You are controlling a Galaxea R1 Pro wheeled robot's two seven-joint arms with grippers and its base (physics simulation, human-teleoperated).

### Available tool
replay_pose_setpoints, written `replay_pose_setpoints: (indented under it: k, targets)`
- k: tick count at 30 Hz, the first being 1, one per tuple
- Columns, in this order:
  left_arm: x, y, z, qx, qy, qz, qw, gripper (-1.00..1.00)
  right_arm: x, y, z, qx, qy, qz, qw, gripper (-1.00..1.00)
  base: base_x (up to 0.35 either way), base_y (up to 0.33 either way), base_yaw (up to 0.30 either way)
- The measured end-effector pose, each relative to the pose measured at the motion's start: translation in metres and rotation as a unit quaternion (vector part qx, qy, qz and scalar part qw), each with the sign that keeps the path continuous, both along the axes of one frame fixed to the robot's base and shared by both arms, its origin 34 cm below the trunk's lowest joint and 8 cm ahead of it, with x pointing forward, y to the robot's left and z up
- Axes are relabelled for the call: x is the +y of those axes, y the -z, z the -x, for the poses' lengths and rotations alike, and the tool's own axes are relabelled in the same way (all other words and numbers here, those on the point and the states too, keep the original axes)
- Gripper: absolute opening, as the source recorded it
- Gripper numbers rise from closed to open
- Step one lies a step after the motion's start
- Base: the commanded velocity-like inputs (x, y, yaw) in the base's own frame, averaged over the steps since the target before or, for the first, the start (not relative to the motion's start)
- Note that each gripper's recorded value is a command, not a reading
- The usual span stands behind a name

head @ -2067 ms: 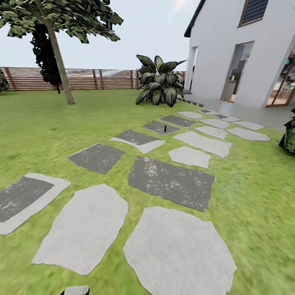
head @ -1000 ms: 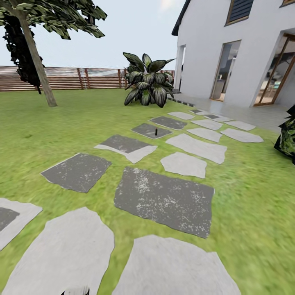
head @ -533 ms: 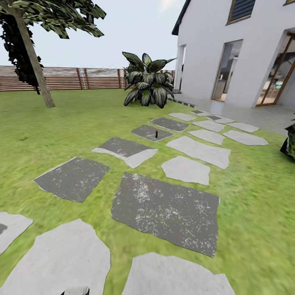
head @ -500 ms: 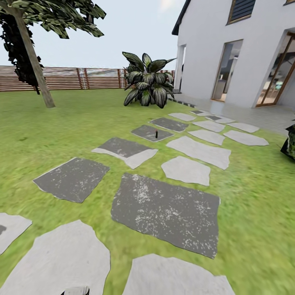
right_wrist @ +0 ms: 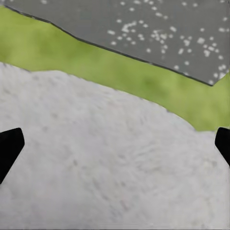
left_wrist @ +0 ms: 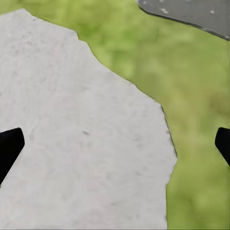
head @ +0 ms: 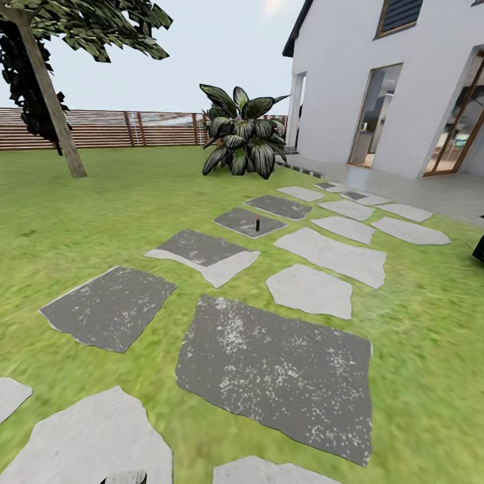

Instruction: In the garden, pick up the pesticide atomizer on the floor and spray pesticide onto both trees until each tree trunk is fully covered.

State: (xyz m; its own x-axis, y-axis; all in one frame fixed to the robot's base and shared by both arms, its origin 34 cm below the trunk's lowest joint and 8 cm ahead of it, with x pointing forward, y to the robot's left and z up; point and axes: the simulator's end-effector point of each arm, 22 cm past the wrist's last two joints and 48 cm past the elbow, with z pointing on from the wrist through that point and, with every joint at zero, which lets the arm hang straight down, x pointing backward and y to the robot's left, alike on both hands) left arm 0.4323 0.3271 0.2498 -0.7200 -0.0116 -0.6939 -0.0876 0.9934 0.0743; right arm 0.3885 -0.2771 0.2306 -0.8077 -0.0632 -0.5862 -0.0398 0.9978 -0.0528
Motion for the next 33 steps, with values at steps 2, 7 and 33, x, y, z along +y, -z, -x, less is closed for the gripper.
replay_pose_setpoints:
  k: [2, 7, 33]
  targets:
    - [0.0000, -0.0001, -0.0003, 0.000, 0.000, 0.000, 1.0000, 1.00, 0.0000, 0.0000, 0.0000, 0.000, 0.000, 0.000, 1.0000, 1.00, 0.340, 0.000, 0.000]
    - [0.0000, -0.0005, -0.0007, -0.001, 0.000, 0.000, 1.0000, 1.00, 0.0000, 0.0000, 0.0000, 0.000, 0.000, 0.000, 1.0000, 1.00, 0.339, 0.000, 0.000]
    - [0.0006, -0.0016, -0.0023, -0.003, 0.001, -0.001, 1.0000, 1.00, 0.0009, 0.0000, 0.0000, 0.000, -0.001, 0.000, 1.0000, 1.00, 0.339, 0.000, 0.000]
